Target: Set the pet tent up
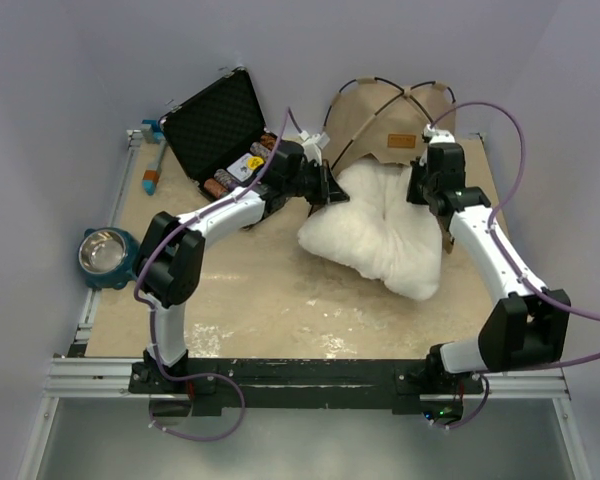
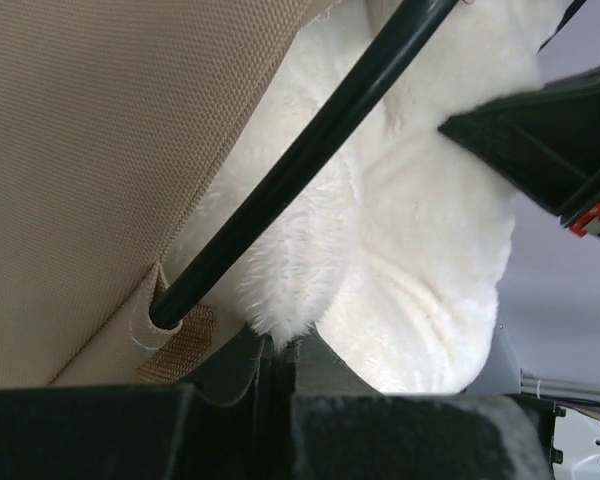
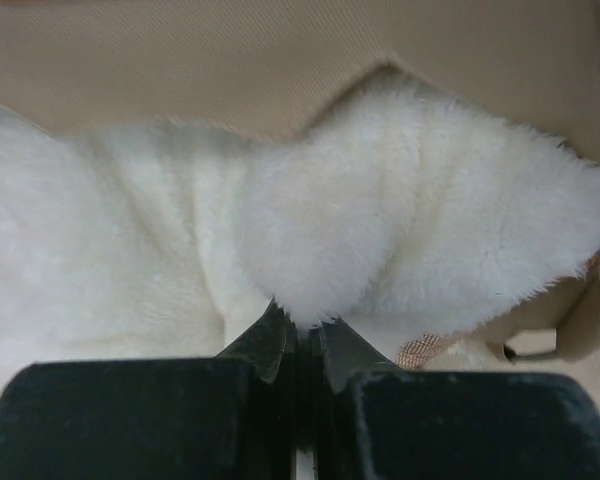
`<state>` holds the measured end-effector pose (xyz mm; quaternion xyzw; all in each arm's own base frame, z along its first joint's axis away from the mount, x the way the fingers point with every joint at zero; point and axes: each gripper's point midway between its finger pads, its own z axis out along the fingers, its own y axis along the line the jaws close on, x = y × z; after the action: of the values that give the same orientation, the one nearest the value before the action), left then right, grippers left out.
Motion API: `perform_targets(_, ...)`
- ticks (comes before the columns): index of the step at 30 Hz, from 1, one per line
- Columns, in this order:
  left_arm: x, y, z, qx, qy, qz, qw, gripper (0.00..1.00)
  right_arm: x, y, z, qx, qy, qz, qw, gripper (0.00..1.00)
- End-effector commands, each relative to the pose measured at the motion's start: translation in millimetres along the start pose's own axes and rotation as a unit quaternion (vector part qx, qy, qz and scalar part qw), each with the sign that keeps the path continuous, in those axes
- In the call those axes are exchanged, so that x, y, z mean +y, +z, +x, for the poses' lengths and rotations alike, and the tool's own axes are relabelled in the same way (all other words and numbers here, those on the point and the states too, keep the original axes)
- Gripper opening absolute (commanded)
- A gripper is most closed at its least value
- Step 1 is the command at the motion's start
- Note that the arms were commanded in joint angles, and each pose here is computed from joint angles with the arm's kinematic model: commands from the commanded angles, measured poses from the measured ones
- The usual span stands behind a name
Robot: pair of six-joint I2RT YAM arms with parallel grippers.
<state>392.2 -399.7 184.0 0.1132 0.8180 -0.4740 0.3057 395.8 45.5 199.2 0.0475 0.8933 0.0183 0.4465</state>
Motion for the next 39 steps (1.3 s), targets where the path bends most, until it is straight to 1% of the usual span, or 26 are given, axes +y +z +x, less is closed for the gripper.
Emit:
perform_targets(1, -25.7, -0.3, -27.6, -0.043, 0.036, 0.049, 0.997, 0.00, 25.1, 37.4, -49.3, -0.054, -0.030, -0.032, 0.998, 0.00)
perform_targets(3, -24.3, 2.2, -28.8, -0.044, 0.037, 0.047, 0.997, 0.00, 16.0, 67.3, -25.8, -0.015, -0.035, -0.009, 0.999, 0.00)
perform_targets(5, -23.1, 4.4, -30.3, -0.043, 0.039, 0.044, 0.997, 0.00, 8.3, 87.7, -4.1, 0.021, -0.027, 0.002, 0.999, 0.00)
perform_targets(6, -21.5, 5.4, -32.7, -0.044, 0.041, 0.040, 0.997, 0.00, 4.9, 94.0, 3.0, 0.027, -0.025, 0.007, 0.999, 0.00)
perform_targets(7, -22.4, 6.6, -34.0, -0.046, 0.044, 0.041, 0.997, 0.00, 2.4, 98.1, 6.5, 0.025, -0.027, 0.009, 0.999, 0.05)
perform_targets(8, -22.0, 7.3, -35.6, -0.048, 0.048, 0.040, 0.997, 0.00, 0.4, 98.8, 6.4, 0.018, -0.031, 0.013, 0.999, 0.13)
perform_targets(9, -20.3, 7.8, -37.0, -0.049, 0.049, 0.037, 0.997, 0.00, -0.6, 98.3, 6.5, 0.012, -0.036, 0.011, 0.999, 0.30)
perform_targets(11, -16.9, 10.9, -35.3, -0.046, 0.051, 0.035, 0.997, 0.00, 8.4, 88.2, -6.3, -0.005, -0.054, -0.020, 0.998, 0.54)
perform_targets(12, -17.1, 11.9, -33.7, -0.043, 0.052, 0.037, 0.997, 0.00, 15.7, 79.1, -16.8, -0.018, -0.061, -0.041, 0.997, 0.63)
perform_targets(13, -17.3, 12.5, -32.0, -0.040, 0.051, 0.040, 0.997, 0.02, 22.1, 65.9, -29.7, -0.033, -0.069, -0.060, 0.995, 0.69)
perform_targets(16, -26.7, 6.2, -32.9, -0.041, 0.081, 0.059, 0.994, 0.19, 49.4, 15.6, -57.5, -0.061, -0.125, -0.150, 0.979, 0.84)
perform_targets(17, -33.6, 1.3, -35.0, -0.047, 0.104, 0.069, 0.991, 0.27, 54.5, 0.3, -62.4, -0.068, -0.145, -0.171, 0.972, 0.87)
perform_targets(18, -40.6, -5.6, -40.1, -0.057, 0.124, 0.073, 0.988, 0.32, 60.0, -15.7, -66.4, -0.079, -0.163, -0.192, 0.965, 0.89)
perform_targets(20, -46.1, -17.7, -52.0, -0.076, 0.168, 0.060, 0.981, 0.45, 65.7, -40.6, -66.0, -0.082, -0.188, -0.220, 0.954, 0.97)
perform_targets(21, -42.3, -22.9, -58.2, -0.082, 0.191, 0.034, 0.978, 0.55, 68.6, -50.9, -59.6, -0.075, -0.209, -0.239, 0.945, 0.98)
perform_targets(22, -31.9, -28.6, -67.4, -0.092, 0.201, -0.012, 0.975, 0.60, 65.5, -55.7, -52.6, -0.062, -0.223, -0.239, 0.943, 0.99)
perform_targets(24, -13.6, -44.3, -74.3, -0.088, 0.205, -0.079, 0.971, 0.65, 53.3, -64.1, -47.6, -0.045, -0.211, -0.210, 0.954, 0.98)
perform_targets(26, 1.4, -60.3, -70.8, -0.070, 0.201, -0.115, 0.970, 0.70, 33.1, -70.2, -46.5, -0.039, -0.170, -0.159, 0.972, 0.98)
perform_targets(27, 7.2, -69.4, -64.5, -0.060, 0.192, -0.122, 0.972, 0.71, 26.8, -73.1, -43.3, -0.032, -0.152, -0.151, 0.976, 0.98)
perform_targets(30, 17.2, -93.8, -34.8, -0.030, 0.149, -0.105, 0.983, 0.76, 8.7, -78.4, -43.6, -0.032, -0.076, -0.119, 0.990, 0.98)
perform_targets(32, 12.1, -107.3, -15.8, -0.027, 0.153, -0.082, 0.985, 0.77, -1.8, -73.3, -37.8, -0.019, -0.030, -0.110, 0.993, 0.99)
perform_targets(33, 12.8, -110.2, -4.4, -0.023, 0.158, -0.072, 0.985, 0.77, -4.8, -67.2, -29.9, -0.002, -0.017, -0.105, 0.994, 0.98)
perform_targets(34, 10.3, -114.4, 1.6, -0.024, 0.162, -0.063, 0.985, 0.78, -25.0, -56.9, -16.3, 0.026, 0.016, -0.075, 0.997, 0.99)
perform_targets(36, 14.1, -116.6, 20.0, -0.012, 0.159, -0.057, 0.986, 0.79, -50.4, -44.8, 14.2, 0.083, 0.063, -0.051, 0.993, 0.99)
perform_targets(37, 15.2, -115.4, 27.1, -0.003, 0.160, -0.054, 0.986, 0.81, -59.1, -41.6, 24.4, 0.096, 0.083, -0.048, 0.991, 0.98)
perform_targets(39, 18.6, -112.5, 38.9, 0.006, 0.162, -0.055, 0.985, 0.82, -79.3, -44.7, 32.9, 0.085, 0.125, -0.026, 0.988, 0.98)
